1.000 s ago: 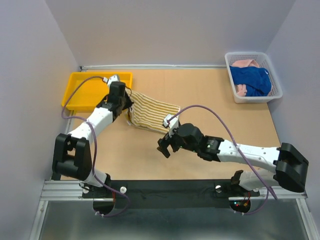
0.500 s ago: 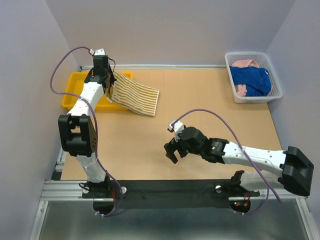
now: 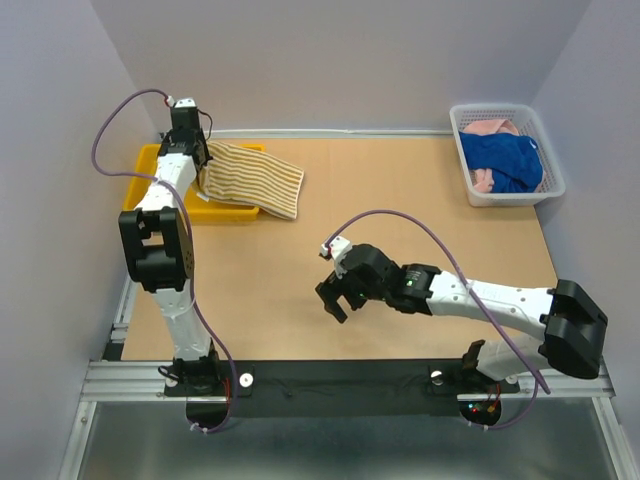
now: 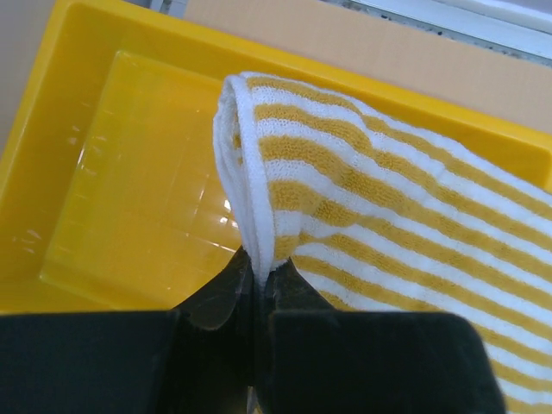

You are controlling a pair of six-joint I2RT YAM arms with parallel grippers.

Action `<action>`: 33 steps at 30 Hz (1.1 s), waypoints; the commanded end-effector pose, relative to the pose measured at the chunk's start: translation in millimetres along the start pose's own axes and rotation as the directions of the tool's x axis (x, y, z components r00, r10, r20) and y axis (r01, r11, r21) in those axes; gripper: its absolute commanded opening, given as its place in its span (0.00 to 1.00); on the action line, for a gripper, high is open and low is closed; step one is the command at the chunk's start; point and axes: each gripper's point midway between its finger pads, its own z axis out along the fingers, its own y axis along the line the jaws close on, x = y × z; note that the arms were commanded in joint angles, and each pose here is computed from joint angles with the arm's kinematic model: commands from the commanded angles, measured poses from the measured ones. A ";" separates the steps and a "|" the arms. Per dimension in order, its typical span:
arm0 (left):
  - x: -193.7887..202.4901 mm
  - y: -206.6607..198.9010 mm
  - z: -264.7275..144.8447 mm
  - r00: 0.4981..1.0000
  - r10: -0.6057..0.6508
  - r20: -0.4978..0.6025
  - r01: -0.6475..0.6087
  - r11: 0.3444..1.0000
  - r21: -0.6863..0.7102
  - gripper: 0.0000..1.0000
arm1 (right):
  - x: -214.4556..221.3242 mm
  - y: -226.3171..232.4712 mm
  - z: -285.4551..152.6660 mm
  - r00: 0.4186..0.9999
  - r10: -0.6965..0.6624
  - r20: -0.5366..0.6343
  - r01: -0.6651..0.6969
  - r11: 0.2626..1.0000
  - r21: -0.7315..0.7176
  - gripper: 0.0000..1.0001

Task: Fold and stack the towels
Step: Neatly place the folded towel into the bin

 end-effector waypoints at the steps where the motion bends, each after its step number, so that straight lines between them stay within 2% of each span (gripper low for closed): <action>1: -40.9 25.6 -5.0 0.994 0.038 0.101 -0.027 0.994 -0.106 0.00 | -15.1 1.4 -3.1 1.000 -0.017 0.001 0.017 1.000 -0.004 1.00; 6: -41.4 48.6 5.2 0.993 0.082 0.086 -0.061 0.974 -0.216 0.00 | -18.3 -2.0 2.4 0.999 -0.036 -0.020 0.036 0.999 0.018 1.00; 15: -43.6 70.1 18.6 0.989 0.132 0.063 -0.104 0.939 -0.326 0.00 | -15.8 -3.9 10.0 0.996 -0.063 -0.067 0.065 0.997 0.029 1.00; 33: -23.3 92.1 36.3 0.993 0.115 0.016 -0.099 0.908 -0.406 0.00 | -11.3 -4.2 17.2 0.991 -0.081 -0.110 0.084 0.996 0.029 1.00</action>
